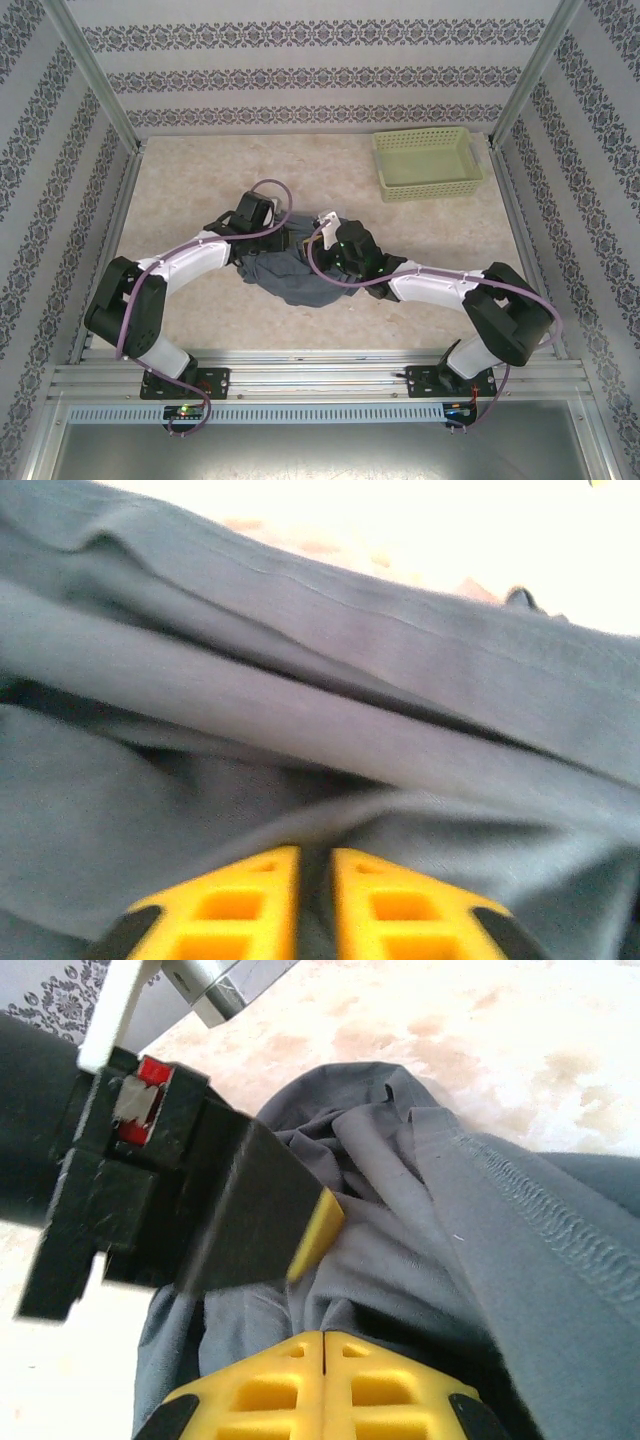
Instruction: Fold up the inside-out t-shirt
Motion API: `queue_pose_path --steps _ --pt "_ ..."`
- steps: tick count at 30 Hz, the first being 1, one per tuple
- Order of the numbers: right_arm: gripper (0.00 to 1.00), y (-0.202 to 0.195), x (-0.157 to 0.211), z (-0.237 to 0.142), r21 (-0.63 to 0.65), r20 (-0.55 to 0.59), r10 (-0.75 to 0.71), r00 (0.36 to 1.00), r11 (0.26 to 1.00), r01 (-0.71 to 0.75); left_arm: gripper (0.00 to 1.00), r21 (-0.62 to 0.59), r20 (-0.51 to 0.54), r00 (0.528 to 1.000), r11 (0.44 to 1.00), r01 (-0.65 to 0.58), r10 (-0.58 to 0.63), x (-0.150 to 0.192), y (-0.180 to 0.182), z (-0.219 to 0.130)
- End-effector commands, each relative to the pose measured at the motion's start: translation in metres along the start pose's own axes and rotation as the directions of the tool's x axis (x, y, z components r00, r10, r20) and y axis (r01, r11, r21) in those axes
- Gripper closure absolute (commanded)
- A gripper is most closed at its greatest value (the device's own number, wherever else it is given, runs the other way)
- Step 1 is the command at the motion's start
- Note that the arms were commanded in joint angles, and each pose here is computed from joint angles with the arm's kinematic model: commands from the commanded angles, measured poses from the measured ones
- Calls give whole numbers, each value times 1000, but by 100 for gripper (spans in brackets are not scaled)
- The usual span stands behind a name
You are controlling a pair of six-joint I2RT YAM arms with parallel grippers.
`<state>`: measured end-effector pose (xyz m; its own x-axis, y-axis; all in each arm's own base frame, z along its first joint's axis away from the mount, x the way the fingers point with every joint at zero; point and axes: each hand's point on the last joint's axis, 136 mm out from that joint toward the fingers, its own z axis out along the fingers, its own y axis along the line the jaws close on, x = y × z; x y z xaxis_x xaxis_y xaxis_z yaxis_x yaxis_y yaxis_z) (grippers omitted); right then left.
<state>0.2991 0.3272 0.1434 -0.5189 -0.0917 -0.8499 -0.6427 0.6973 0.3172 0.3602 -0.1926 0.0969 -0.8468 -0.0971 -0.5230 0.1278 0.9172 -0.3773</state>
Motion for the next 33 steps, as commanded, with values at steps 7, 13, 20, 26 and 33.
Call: queue_pose_path --steps 7,13,20,26,33 --pt "100 7 -25 -36 -23 91 -11 996 1000 13 100 -121 116 939 933 338 -325 -20 96 -11" --pt "100 4 -22 -36 -33 74 15 997 999 -13 88 151 139 990 989 10 -31 -29 -7 -32" --pt "100 12 -43 -42 -55 122 24 992 998 -17 56 326 183 964 913 -245 193 19 -76 -43" --pt "100 18 -45 -46 -73 122 22 992 997 -13 48 343 137 965 904 -257 222 32 -82 -26" --pt "100 16 -33 -45 -58 101 18 995 998 -12 57 159 164 973 969 -191 165 9 -56 -11"
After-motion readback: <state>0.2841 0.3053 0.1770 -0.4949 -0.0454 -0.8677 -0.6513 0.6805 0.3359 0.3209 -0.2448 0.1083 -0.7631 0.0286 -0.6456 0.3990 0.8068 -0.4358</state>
